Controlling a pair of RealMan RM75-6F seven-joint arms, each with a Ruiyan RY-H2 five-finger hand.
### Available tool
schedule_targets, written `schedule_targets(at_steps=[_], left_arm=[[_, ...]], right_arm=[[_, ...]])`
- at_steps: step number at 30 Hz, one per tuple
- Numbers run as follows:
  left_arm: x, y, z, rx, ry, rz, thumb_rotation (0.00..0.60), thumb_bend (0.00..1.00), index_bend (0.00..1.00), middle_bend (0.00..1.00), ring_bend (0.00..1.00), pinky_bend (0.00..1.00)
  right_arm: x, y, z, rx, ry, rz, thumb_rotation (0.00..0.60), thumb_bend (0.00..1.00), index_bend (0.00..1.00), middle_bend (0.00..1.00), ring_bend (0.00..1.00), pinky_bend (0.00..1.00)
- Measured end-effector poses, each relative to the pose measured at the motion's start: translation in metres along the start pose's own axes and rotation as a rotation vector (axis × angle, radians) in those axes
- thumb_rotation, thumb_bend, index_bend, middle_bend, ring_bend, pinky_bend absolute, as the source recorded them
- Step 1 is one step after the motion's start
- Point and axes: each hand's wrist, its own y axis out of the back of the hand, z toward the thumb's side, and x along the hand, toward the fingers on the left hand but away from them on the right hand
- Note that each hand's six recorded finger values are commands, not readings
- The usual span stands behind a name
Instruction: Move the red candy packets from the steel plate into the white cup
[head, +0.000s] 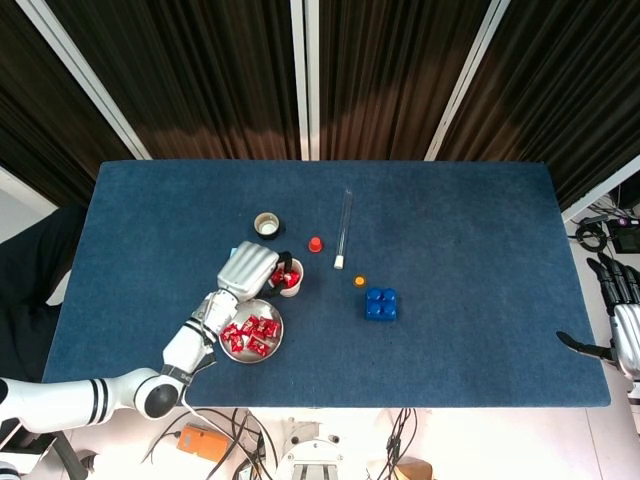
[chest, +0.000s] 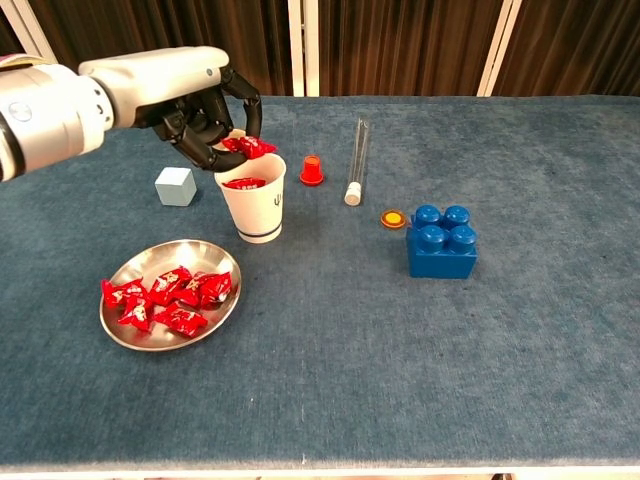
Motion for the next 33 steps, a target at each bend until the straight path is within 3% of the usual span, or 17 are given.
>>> schedule_targets(at_steps=[11, 19, 24, 28, 33], left_arm=[[0.006, -0.006, -0.010, 0.028, 0.064, -0.019, 0.600, 0.22, 0.35, 0.85, 0.78, 0.79], [-0.017, 0.012, -0.016, 0.029, 0.055, 0.057, 0.600, 0.20, 0.33, 0.85, 0.78, 0.79], [-0.047, 0.021, -0.027, 0.028, 0.035, 0.099, 0.600, 0.23, 0.38, 0.85, 0.78, 0.79], [-0.072, 0.012, -0.031, 0.065, 0.004, 0.078, 0.600, 0.24, 0.39, 0.85, 0.78, 0.79], [-0.102, -0.016, -0.026, 0.118, -0.049, 0.013, 0.600, 0.21, 0.41, 0.85, 0.78, 0.79]], right_arm=[[-0.002, -0.002, -0.001, -0.003, -0.001, 0.007, 0.600, 0.16, 0.00, 0.06, 0.00, 0.10], [-0.003, 0.000, 0.000, -0.002, 0.003, -0.001, 0.600, 0.16, 0.00, 0.06, 0.00, 0.10], [-0.002, 0.001, 0.000, -0.003, 0.003, -0.006, 0.600, 0.16, 0.00, 0.06, 0.00, 0.10], [-0.002, 0.001, 0.002, -0.003, 0.010, -0.006, 0.600, 0.16, 0.00, 0.06, 0.00, 0.10], [-0.002, 0.000, 0.005, -0.002, 0.017, -0.003, 0.600, 0.16, 0.00, 0.06, 0.00, 0.10]])
